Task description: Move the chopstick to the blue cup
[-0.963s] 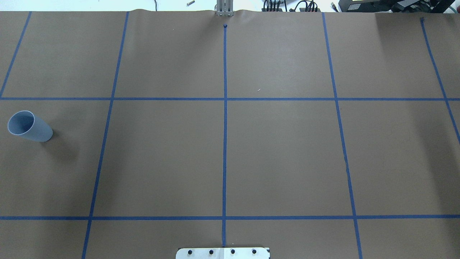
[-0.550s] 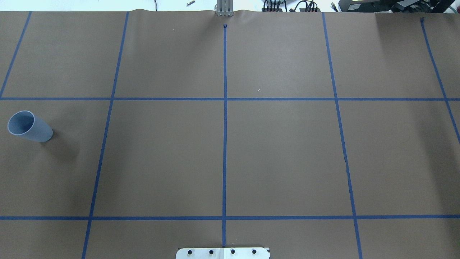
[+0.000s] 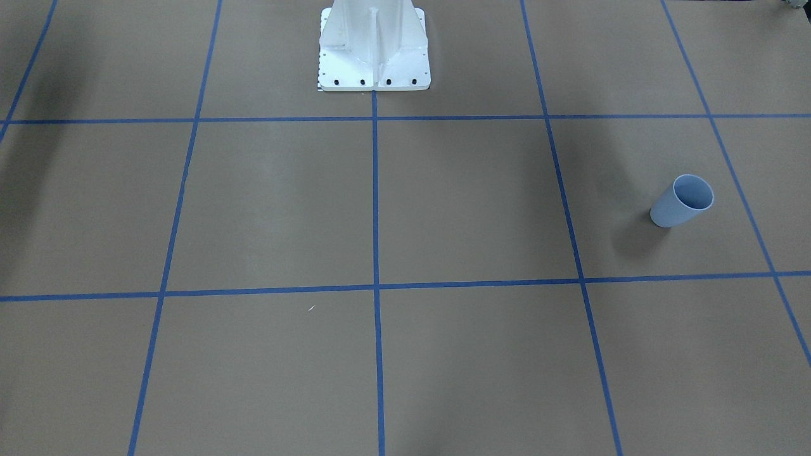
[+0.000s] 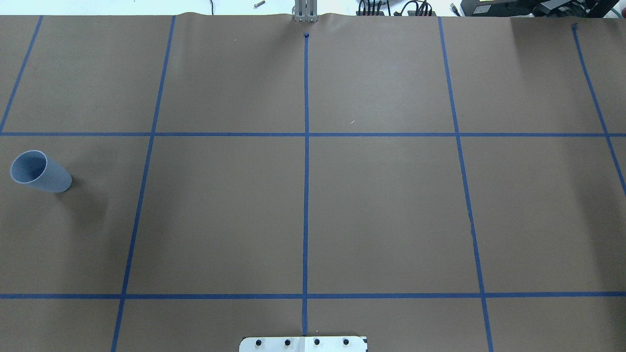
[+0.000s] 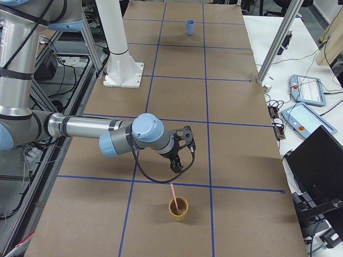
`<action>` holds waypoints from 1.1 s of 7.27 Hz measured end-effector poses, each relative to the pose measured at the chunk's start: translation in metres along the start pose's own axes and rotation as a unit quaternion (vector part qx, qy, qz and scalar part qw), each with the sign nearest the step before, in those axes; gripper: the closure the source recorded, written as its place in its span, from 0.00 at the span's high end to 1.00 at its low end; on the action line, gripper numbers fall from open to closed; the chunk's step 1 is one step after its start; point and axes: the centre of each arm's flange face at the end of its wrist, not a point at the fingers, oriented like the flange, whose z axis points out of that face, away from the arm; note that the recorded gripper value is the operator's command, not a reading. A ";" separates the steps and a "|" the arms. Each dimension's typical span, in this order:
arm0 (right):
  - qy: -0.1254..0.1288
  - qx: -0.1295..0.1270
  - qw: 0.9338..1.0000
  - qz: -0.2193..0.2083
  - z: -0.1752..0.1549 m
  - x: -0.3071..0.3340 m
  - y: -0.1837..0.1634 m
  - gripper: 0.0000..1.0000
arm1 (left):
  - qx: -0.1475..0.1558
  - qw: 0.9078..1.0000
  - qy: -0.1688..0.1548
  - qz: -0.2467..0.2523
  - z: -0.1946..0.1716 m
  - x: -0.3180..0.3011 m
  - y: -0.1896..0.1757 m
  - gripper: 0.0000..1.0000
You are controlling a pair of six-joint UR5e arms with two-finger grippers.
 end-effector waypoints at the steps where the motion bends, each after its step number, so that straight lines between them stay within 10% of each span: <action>1: -0.002 -0.008 0.999 0.036 0.008 -0.029 -0.009 1.00 | -0.003 1.000 0.006 -0.003 0.005 0.008 -0.002 0.99; 8: 0.106 -0.048 0.989 0.095 0.122 -0.148 -0.010 1.00 | -0.049 0.994 0.052 -0.084 0.146 0.101 0.057 0.93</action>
